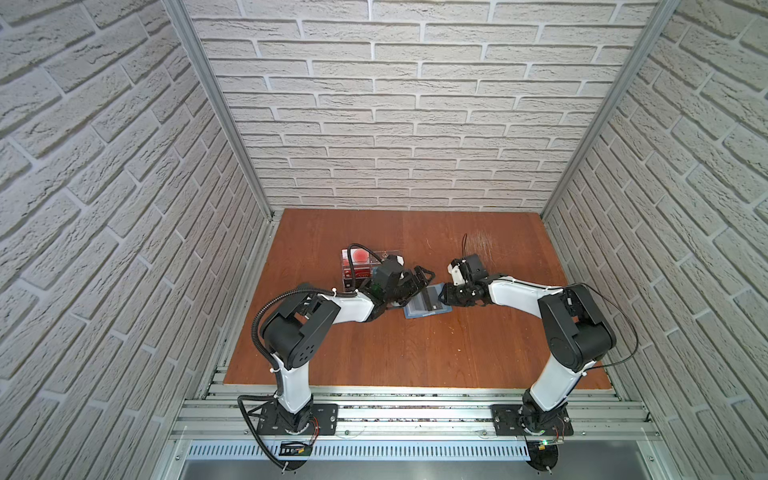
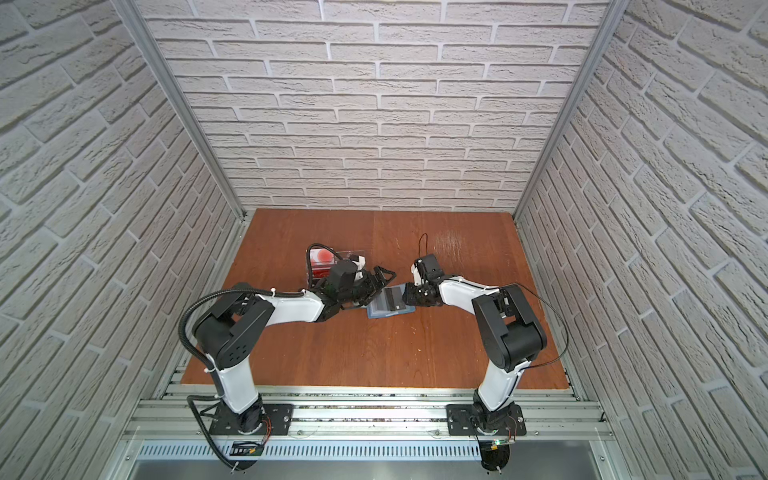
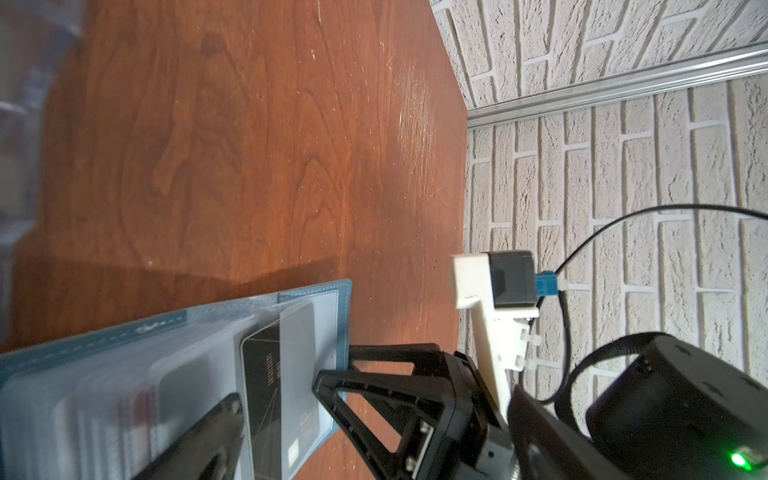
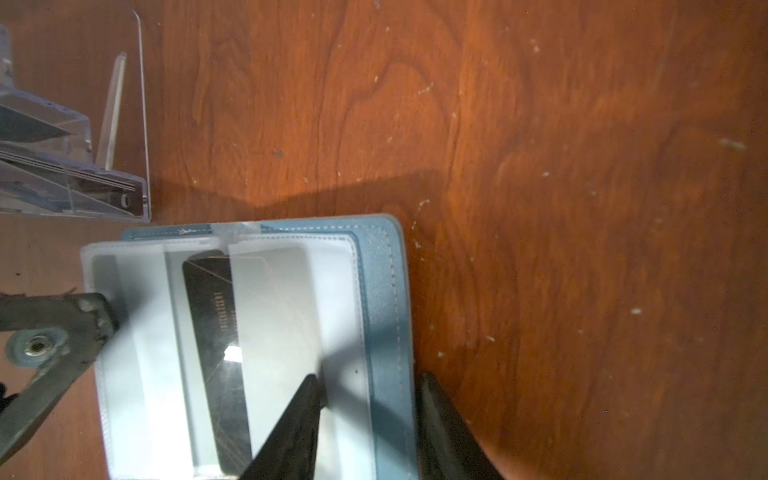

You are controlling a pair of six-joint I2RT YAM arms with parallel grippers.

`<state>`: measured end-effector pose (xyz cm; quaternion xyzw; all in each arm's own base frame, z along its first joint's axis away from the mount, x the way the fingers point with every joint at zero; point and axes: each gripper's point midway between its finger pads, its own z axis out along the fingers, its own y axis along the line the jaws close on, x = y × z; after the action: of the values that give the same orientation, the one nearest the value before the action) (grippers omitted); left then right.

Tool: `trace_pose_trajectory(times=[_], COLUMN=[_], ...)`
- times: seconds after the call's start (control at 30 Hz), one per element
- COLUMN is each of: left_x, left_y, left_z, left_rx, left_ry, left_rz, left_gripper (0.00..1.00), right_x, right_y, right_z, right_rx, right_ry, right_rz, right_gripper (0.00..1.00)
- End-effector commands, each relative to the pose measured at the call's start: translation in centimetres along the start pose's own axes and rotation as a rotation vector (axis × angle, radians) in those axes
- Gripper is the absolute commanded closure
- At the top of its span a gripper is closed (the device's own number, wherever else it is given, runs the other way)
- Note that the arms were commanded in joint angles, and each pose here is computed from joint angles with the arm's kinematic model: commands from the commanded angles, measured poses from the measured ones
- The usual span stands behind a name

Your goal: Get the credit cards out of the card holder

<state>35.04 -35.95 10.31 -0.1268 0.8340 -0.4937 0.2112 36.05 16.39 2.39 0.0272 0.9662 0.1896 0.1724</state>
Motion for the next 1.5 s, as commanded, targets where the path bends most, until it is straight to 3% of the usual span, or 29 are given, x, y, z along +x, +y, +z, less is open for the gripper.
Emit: trace_pose_trajectory(times=[0.0, 0.27, 0.77, 1.27, 1.47], left_x=[0.4, 1.0, 2.6, 3.3, 3.4], left_y=[0.0, 0.8, 3.5, 7.3, 8.1], left_z=[0.4, 0.8, 1.5, 0.6, 0.2], left_rx=[0.025, -0.007, -0.086, -0.292, -0.335], left_ry=[0.006, 0.036, 0.094, 0.116, 0.113], left_rz=[0.008, 0.003, -0.052, -0.098, -0.106], left_gripper=[0.02, 0.02, 0.02, 0.02, 0.02], right_x=[-0.4, -0.3, -0.4, -0.5, -0.4], right_y=[0.3, 0.1, 0.8, 1.8, 2.1], right_z=[0.3, 0.5, 0.4, 0.2, 0.3], right_rx=[-0.02, -0.027, -0.075, -0.136, -0.155], right_ry=[0.003, 0.017, 0.021, 0.016, 0.024], right_rz=[0.015, 0.031, 0.048, 0.061, 0.066], right_gripper=[0.61, 0.69, 0.74, 0.8, 0.88])
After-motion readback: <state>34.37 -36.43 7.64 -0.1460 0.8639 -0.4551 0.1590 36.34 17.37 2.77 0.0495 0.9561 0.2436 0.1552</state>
